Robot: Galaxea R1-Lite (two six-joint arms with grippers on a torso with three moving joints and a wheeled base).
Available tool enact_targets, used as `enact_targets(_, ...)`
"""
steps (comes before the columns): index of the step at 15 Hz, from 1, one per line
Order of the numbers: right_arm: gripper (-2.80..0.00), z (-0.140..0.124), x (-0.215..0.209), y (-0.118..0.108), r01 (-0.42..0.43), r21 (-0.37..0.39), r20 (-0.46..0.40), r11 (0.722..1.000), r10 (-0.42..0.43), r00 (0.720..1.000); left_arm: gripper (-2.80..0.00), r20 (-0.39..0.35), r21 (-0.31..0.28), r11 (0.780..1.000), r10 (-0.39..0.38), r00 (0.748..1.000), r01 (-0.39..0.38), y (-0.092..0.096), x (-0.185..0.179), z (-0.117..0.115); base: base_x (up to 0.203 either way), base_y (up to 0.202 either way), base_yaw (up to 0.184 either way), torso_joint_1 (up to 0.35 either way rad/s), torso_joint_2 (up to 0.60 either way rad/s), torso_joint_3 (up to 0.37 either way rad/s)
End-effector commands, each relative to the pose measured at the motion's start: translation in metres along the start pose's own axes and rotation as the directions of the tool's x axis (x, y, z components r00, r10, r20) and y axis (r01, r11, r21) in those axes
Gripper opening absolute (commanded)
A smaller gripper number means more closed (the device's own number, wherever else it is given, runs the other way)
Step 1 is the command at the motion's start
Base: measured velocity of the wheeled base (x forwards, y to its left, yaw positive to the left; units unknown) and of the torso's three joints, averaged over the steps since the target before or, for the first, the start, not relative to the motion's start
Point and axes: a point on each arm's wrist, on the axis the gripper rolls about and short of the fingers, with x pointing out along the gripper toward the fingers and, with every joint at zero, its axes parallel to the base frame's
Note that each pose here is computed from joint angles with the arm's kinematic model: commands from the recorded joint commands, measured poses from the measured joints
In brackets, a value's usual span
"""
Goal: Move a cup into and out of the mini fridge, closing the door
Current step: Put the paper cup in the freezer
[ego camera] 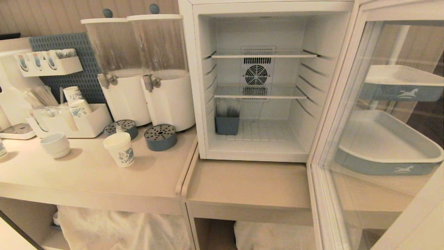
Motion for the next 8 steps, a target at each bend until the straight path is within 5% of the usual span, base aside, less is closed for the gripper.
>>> enact_targets(1, -2.8, 0.0, 0.0, 0.0, 0.0, -0.001, -0.001, 1.0, 0.0, 1.0, 0.0, -0.106, -0.072, 0.993, 0.081, 0.991, -0.089, -0.031, -0.051, -0.041, 0.0, 0.0, 0.0, 0.0, 0.0, 0.0)
enact_targets(2, -2.8, 0.0, 0.0, 0.0, 0.0, -0.001, -0.001, 1.0, 0.0, 1.0, 0.0, -0.14, -0.082, 0.991, 0.095, 0.985, -0.108, -0.037, -0.064, -0.054, 0.0, 0.0, 0.0, 0.0, 0.0, 0.0)
enact_targets(5, -2.8, 0.0, 0.0, 0.0, 0.0, -0.001, -0.001, 1.0, 0.0, 1.0, 0.0, -0.062, 0.019, 0.992, 0.126, 0.99, -0.125, -0.045, -0.095, -0.11, 0.0, 0.0, 0.0, 0.0, 0.0, 0.0)
enact_targets(8, -2.8, 0.0, 0.0, 0.0, 0.0, -0.001, -0.001, 1.0, 0.0, 1.0, 0.0, -0.051, -0.075, 0.964, 0.251, 0.967, -0.254, -0.019, -0.064, -0.112, 0.0, 0.0, 0.0, 0.0, 0.0, 0.0)
